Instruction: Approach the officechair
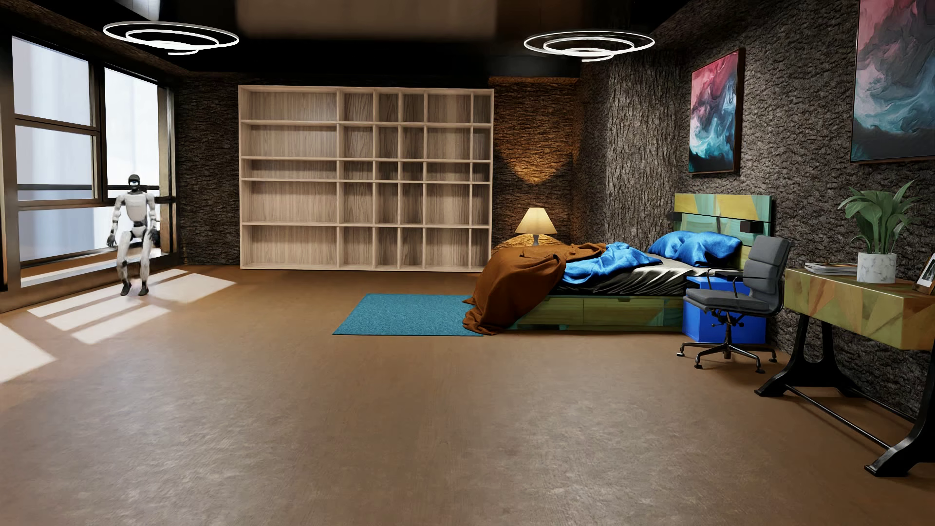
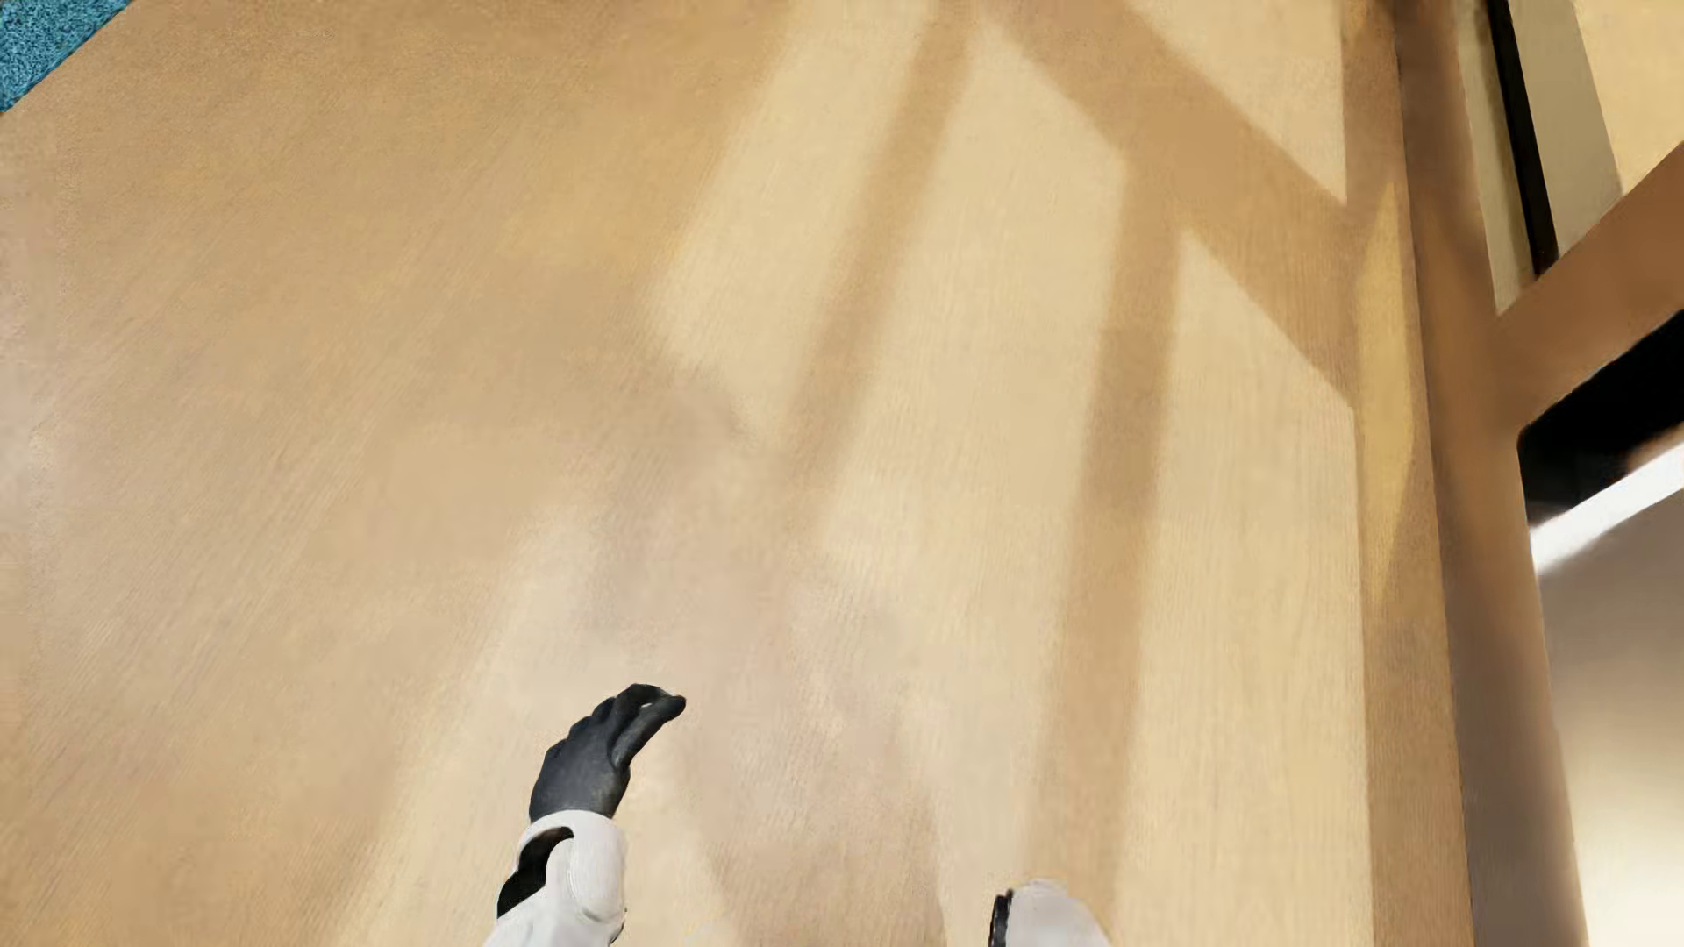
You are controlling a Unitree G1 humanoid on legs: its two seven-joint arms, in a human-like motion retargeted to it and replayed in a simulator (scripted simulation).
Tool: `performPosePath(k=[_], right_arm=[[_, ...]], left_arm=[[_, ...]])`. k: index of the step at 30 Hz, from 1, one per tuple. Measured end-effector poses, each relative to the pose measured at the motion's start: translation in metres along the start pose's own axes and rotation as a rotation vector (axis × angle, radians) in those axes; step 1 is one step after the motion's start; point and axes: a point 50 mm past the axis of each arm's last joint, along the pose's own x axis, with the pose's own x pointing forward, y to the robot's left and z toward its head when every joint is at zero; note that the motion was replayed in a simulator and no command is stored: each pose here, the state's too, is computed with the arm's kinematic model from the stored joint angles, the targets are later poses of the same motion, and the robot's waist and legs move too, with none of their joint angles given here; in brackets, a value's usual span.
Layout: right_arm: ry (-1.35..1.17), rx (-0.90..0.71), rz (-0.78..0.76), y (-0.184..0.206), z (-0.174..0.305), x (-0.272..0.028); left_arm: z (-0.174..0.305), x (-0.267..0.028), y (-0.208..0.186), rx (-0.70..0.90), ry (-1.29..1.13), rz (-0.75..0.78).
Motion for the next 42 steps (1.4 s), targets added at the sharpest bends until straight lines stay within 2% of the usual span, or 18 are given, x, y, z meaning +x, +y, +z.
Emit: performPosePath(k=[5,7,9,12,14,16,18,21,23,25,27,30,32,34,36,38,40,42], right_arm=[[0.092,0.415,0.020,0.082,-0.051,-0.027],[0.161,0.488,0.033,0.101,-0.050,-0.033],[0.199,0.415,0.076,0.102,-0.036,-0.028],[0.026,0.183,-0.027,0.038,0.020,-0.009],[-0.194,0.363,-0.325,-0.036,0.056,-0.013],[-0.370,0.605,-0.624,-0.109,0.075,-0.035],[-0.527,0.803,-0.893,-0.175,0.087,-0.074],[-0.751,0.853,-1.037,-0.201,0.095,-0.118],[-0.682,0.611,-1.016,-0.183,0.089,-0.113],[-0.541,0.401,-0.857,-0.149,0.084,-0.085],[-0.399,0.269,-0.470,-0.091,0.076,-0.041],[-0.167,0.039,0.064,0.009,0.037,-0.009],[-0.120,0.067,0.162,0.047,0.025,-0.013],[-0.101,0.233,0.104,0.069,0.020,-0.020],[-0.046,0.356,0.046,0.086,0.016,-0.027],[-0.021,0.430,0.083,0.098,0.026,-0.031],[-0.064,0.410,0.113,0.082,0.041,-0.024],[-0.124,0.338,-0.037,0.032,0.055,-0.015]], left_arm=[[0.081,0.010,0.065,-0.023,-0.427,0.214],[0.066,0.004,0.062,-0.017,-0.381,0.200],[0.032,-0.006,0.035,0.016,-0.216,0.102],[-0.021,-0.034,-0.045,0.260,0.045,-0.286],[-0.065,-0.071,-0.088,0.418,0.187,-0.671],[-0.110,-0.109,-0.101,0.483,0.320,-0.979],[-0.142,-0.133,-0.093,0.415,0.474,-0.992],[-0.177,-0.179,-0.086,0.175,0.956,-0.617],[-0.160,-0.188,-0.106,0.021,1.050,-0.568],[-0.127,-0.144,-0.111,0.046,0.830,-0.599],[-0.081,-0.075,-0.085,0.196,0.546,-0.366],[0.022,-0.001,-0.038,-0.036,0.085,-0.171],[0.094,0.019,0.008,0.046,-0.293,-0.043],[0.142,0.017,0.042,0.116,-0.560,0.134],[0.142,0.013,0.047,0.065,-0.593,0.161],[0.104,0.013,0.028,0.084,-0.445,0.054],[0.050,0.008,-0.008,0.196,-0.205,-0.127],[-0.016,-0.016,-0.055,0.351,0.091,-0.411]])
